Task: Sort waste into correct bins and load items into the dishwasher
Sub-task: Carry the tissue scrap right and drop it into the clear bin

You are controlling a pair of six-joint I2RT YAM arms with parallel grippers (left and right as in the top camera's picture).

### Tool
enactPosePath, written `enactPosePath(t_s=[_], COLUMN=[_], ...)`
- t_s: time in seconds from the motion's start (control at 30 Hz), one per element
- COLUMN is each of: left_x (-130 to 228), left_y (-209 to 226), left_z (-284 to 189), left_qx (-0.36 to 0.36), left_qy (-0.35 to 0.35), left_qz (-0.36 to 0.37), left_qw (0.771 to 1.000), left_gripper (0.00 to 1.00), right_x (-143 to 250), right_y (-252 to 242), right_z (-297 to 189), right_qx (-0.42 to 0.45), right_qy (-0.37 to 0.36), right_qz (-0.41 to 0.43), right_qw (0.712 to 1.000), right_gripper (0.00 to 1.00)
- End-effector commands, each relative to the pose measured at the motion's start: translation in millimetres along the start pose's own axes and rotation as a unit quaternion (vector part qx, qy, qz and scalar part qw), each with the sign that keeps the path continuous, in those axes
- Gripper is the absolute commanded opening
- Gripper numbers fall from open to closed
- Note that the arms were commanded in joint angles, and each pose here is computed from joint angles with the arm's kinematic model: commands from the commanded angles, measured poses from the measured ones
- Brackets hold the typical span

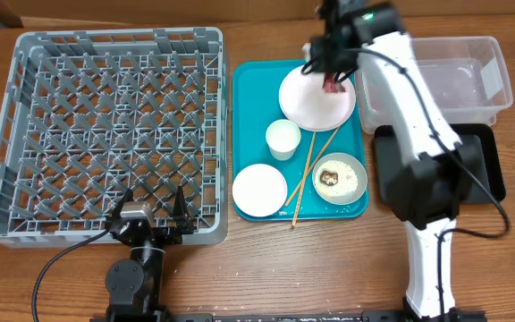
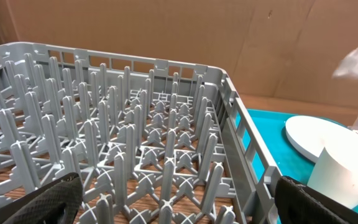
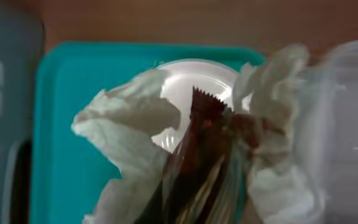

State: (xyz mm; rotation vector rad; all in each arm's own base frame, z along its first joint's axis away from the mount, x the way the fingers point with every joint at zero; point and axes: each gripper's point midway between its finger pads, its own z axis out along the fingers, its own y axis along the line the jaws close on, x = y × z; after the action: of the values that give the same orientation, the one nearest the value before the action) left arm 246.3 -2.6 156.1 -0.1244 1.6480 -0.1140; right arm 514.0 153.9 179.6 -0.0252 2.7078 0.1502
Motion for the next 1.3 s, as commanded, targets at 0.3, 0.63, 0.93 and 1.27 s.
enactPosePath(t_s=[0.3, 0.63, 0.93, 1.27], left_x=[-0.4, -0.4, -0.4, -0.4], left_y=[-0.5, -0.5, -0.5, -0.5], left_z=[-0.2, -0.2, -0.2, -0.2], left_qx=[0.003, 0.003, 0.003, 0.003], left_qy=[-0.003, -0.003, -0.003, -0.003], left_qz=[0.009, 0.009, 0.009, 0.009], left_qw=[1.0, 1.0, 1.0, 1.0], left_gripper=[1.0, 1.0, 1.0, 1.0], right_x=[3.4, 32.8, 26.1, 3.5], right_y=[-155.7, -181.3, -174.3, -146.0], right_z=[-14.6, 36.9, 28.7, -68.0], right_qx=[0.111, 0.127, 0.107, 0.064], right_qy=[-0.008, 0.024, 0.022, -0.031], right_qz=[0.312, 0.329, 0.325, 0.278], right_qw=[0.943, 0.935, 0.939, 0.958], right_gripper=[0.04, 0.08, 0.63, 0.7])
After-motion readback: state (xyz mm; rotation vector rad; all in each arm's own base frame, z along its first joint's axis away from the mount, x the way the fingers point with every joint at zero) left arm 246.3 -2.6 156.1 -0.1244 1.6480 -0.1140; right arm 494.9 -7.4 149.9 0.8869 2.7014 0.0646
